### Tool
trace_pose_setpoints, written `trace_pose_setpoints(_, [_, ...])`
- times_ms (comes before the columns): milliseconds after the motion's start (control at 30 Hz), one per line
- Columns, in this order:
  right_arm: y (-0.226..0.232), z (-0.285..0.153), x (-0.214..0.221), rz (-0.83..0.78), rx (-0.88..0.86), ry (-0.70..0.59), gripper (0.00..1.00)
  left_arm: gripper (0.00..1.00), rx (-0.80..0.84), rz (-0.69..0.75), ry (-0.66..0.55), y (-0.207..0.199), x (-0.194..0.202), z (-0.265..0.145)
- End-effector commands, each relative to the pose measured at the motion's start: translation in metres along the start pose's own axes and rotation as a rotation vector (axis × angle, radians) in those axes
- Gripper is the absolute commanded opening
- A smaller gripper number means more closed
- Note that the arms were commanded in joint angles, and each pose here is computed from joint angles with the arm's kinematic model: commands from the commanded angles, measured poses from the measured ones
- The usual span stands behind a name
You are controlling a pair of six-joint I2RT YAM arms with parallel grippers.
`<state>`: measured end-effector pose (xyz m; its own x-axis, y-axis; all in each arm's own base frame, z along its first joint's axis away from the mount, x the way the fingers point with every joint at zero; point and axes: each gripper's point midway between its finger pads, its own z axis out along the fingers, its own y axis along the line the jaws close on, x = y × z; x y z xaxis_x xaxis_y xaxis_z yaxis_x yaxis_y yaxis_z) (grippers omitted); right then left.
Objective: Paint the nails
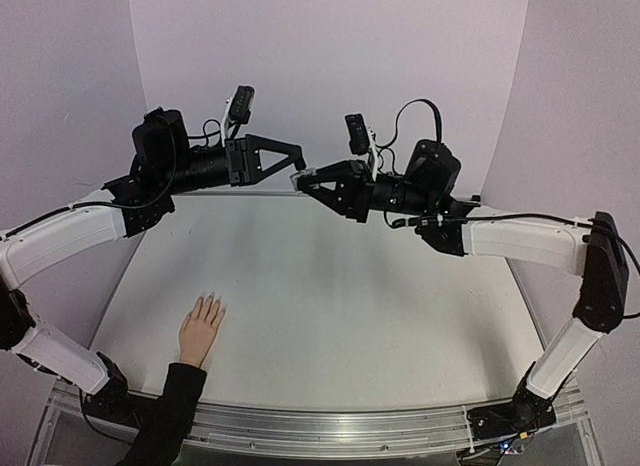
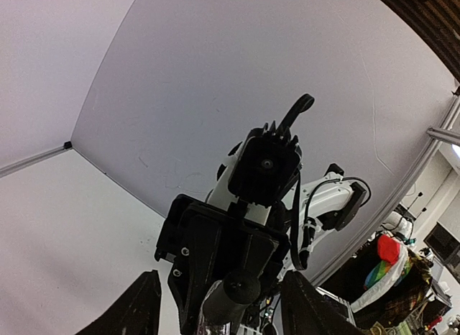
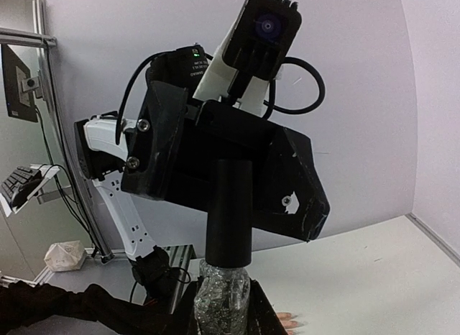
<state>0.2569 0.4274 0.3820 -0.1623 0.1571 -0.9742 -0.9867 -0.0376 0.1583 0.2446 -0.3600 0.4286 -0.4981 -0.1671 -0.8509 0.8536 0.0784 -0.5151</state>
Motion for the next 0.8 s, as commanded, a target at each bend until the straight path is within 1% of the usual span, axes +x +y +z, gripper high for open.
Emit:
trace_pose_setpoints(0, [0.007, 0.003, -0.026, -0.02, -0.061, -0.06, 0.0, 0.52, 0.069, 0.05, -0.025, -0.022, -0.013, -0.005])
trace_pose_setpoints(67, [0.005, 0.003, -0.026, -0.02, -0.052, -0.063, 0.0, 0.45, 0.071, 0.048, -0.019, -0.021, -0.013, -0.004])
trace_pose_setpoints(133, [0.003, 0.005, -0.027, -0.018, -0.051, -0.066, 0.0, 0.41, 0.069, 0.045, -0.016, -0.02, -0.012, -0.003])
trace_pose_setpoints(233, [-0.005, 0.007, -0.027, -0.01, -0.021, -0.075, 0.0, 0.26, 0.065, 0.047, -0.012, -0.019, -0.013, -0.001])
trace_pose_setpoints(300, [-0.017, 0.005, -0.029, -0.015, 0.052, -0.098, 0.0, 0.13, 0.046, 0.049, -0.008, -0.015, -0.014, 0.0])
trace_pose_setpoints(333, [-0.027, 0.003, -0.029, -0.013, 0.114, -0.115, 0.0, 0.06, 0.022, 0.05, -0.008, -0.011, -0.015, 0.001])
trace_pose_setpoints(367, [-0.041, -0.001, -0.03, -0.014, 0.208, -0.136, 0.0, 0.02, -0.009, 0.056, -0.014, -0.006, -0.017, 0.001])
trace_pose_setpoints(400, [-0.057, -0.006, -0.029, -0.021, 0.335, -0.15, 0.0, 0.0, -0.05, 0.062, -0.022, 0.0, -0.019, 0.001])
trace_pose_setpoints(433, [-0.075, -0.014, -0.027, -0.035, 0.509, -0.158, 0.0, 0.0, -0.106, 0.066, -0.039, 0.008, -0.022, 0.001])
trace_pose_setpoints(467, [-0.089, -0.024, -0.023, -0.09, 0.708, -0.145, 0.0, 0.0, -0.187, 0.079, -0.063, 0.019, -0.025, 0.0])
trace_pose_setpoints(500, [-0.088, -0.025, -0.022, -0.177, 0.856, -0.12, 0.0, 0.0, -0.262, 0.084, -0.061, 0.024, -0.023, 0.002])
trace_pose_setpoints(533, [-0.1, -0.039, -0.026, -0.254, 1.063, -0.112, 0.0, 0.0, -0.392, 0.107, -0.093, 0.037, -0.026, 0.002])
trace_pose_setpoints(567, [-0.103, -0.042, -0.023, -0.322, 1.188, -0.077, 0.0, 0.0, -0.494, 0.108, -0.098, 0.05, -0.026, 0.0])
trace_pose_setpoints(600, [-0.102, -0.04, -0.024, -0.374, 1.258, -0.051, 0.0, 0.0, -0.591, 0.097, -0.107, 0.065, -0.026, -0.003])
trace_pose_setpoints(667, [-0.103, -0.033, -0.018, -0.404, 1.285, -0.03, 0.0, 0.0, -0.668, 0.077, -0.112, 0.079, -0.026, -0.005])
trace_pose_setpoints(767, [-0.094, -0.017, -0.011, -0.403, 1.155, -0.025, 0.0, 0.0, -0.604, 0.073, -0.089, 0.074, -0.021, 0.006])
